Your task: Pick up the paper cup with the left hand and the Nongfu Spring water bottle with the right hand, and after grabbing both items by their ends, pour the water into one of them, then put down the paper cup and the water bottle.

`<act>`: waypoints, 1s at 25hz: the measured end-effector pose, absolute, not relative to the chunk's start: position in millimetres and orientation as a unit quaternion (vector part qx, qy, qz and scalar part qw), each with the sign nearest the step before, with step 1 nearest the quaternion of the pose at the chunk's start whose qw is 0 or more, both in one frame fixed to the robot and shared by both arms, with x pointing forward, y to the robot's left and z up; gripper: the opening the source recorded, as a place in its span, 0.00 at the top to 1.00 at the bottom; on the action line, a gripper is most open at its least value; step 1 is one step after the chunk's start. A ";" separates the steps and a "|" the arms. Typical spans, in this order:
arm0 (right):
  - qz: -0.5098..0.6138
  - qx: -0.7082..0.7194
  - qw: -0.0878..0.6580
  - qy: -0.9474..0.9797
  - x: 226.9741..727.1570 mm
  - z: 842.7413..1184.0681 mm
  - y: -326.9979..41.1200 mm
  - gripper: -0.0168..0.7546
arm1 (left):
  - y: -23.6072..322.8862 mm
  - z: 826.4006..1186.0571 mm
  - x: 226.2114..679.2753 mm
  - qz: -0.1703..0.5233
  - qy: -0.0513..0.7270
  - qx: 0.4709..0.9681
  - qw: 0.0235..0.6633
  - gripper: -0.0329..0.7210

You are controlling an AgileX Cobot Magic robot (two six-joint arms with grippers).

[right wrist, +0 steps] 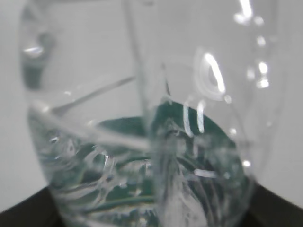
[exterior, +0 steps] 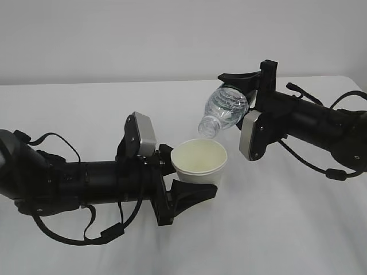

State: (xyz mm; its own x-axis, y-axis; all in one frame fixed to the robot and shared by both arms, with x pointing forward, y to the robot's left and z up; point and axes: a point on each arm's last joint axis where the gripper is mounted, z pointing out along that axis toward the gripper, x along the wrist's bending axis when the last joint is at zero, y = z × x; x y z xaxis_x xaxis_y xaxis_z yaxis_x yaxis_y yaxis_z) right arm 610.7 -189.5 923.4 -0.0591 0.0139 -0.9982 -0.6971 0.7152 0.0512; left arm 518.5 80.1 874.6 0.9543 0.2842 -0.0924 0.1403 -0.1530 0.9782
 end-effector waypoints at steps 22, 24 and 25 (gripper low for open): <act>0.265 -0.262 0.644 0.668 611.4 923.8 -190.1 0.37 | 80.8 875.3 521.1 0.073 0.144 0.754 0.637 0.27; 0.265 -0.261 0.645 0.668 611.5 923.8 -190.2 0.37 | 80.8 875.3 521.1 0.074 0.143 0.754 0.637 0.27; 0.264 -0.262 0.645 0.668 611.5 923.8 -190.2 0.37 | 80.8 875.3 521.1 0.074 0.142 0.754 0.637 0.27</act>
